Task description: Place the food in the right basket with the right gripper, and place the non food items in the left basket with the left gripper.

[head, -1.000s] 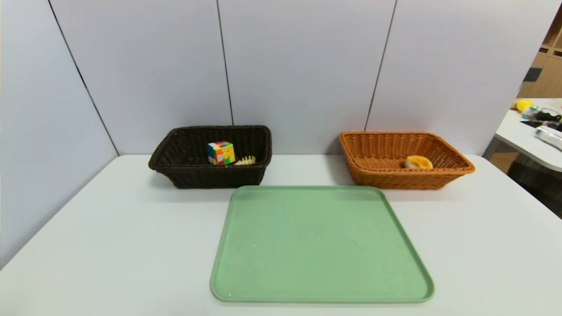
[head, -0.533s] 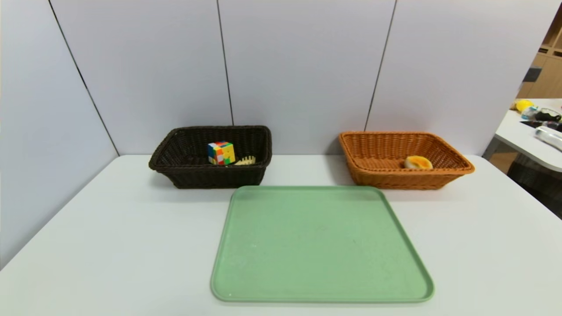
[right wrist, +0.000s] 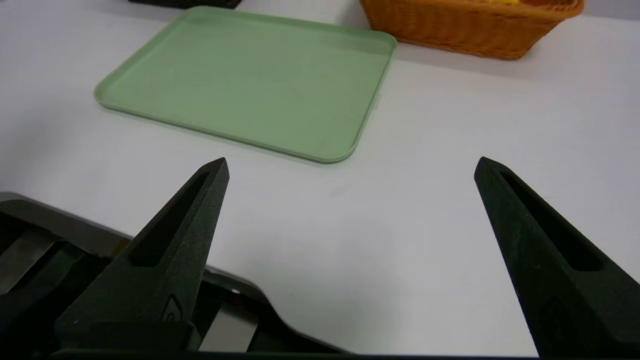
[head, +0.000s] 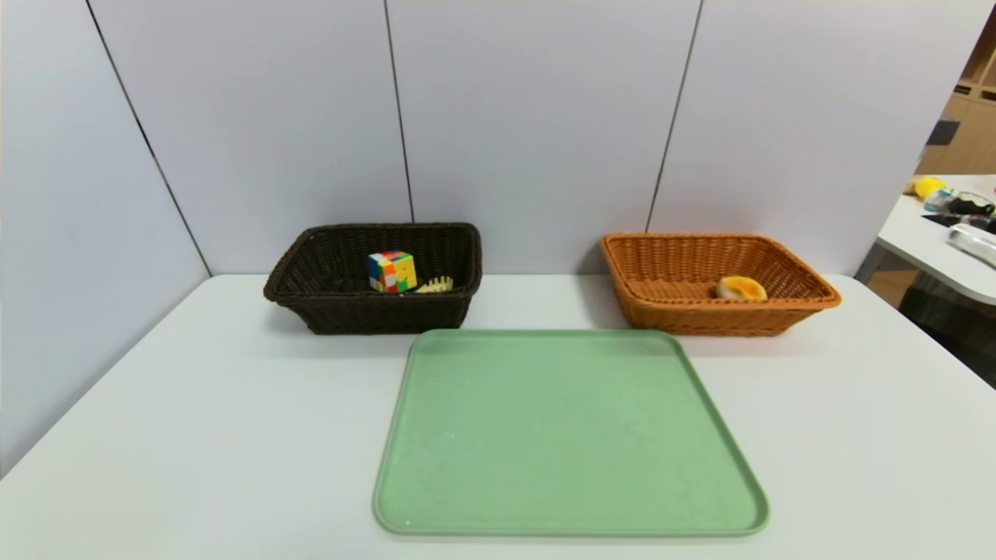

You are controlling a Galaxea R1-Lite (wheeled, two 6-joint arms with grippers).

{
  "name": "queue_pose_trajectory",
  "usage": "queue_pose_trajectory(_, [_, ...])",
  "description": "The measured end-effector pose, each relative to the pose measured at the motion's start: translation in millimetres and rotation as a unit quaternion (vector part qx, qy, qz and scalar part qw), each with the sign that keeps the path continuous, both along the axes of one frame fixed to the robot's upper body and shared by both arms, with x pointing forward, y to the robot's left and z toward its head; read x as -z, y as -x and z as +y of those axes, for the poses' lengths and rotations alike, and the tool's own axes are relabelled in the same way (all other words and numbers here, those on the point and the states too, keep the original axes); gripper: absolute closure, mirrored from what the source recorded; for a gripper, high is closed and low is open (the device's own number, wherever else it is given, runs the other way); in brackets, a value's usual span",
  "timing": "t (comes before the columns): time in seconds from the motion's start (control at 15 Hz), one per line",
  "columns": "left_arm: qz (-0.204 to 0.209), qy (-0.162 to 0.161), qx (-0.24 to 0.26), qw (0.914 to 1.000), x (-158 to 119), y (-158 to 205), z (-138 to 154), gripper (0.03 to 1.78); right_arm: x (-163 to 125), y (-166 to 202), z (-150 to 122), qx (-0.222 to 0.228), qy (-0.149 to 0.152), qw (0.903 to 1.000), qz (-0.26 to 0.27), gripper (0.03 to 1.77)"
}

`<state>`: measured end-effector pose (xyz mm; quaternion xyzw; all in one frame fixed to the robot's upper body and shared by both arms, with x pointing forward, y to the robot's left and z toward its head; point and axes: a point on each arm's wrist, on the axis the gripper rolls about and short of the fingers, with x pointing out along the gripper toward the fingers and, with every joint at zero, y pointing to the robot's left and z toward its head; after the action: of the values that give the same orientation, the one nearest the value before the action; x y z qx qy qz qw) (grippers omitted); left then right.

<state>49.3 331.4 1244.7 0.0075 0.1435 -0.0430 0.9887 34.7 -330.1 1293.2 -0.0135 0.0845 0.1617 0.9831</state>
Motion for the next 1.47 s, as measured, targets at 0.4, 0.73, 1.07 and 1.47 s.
queue_pose_trajectory(0.4, [-0.094,-0.024,0.007,0.9953,43.2,-14.4,0.1,0.12,41.2,-16.3,-0.7,0.032,0.019,0.9955,-0.087,0.1])
queue_pose_trajectory(0.73, [-0.126,-0.022,0.004,0.9918,52.4,-13.6,0.2,0.12,78.2,-24.5,-1.3,0.043,0.057,0.9901,-0.12,0.1])
queue_pose_trajectory(1.07, [-0.125,-0.02,-0.005,0.992,54.8,-14.0,0.6,0.12,95.7,-31.2,-3.2,0.086,0.059,0.9842,-0.143,0.1])
queue_pose_trajectory(1.47, [-0.138,-0.018,-0.035,0.9897,60.9,-18.4,1.9,0.12,110.1,-34.0,-5.2,0.129,0.049,0.9857,-0.097,0.1])
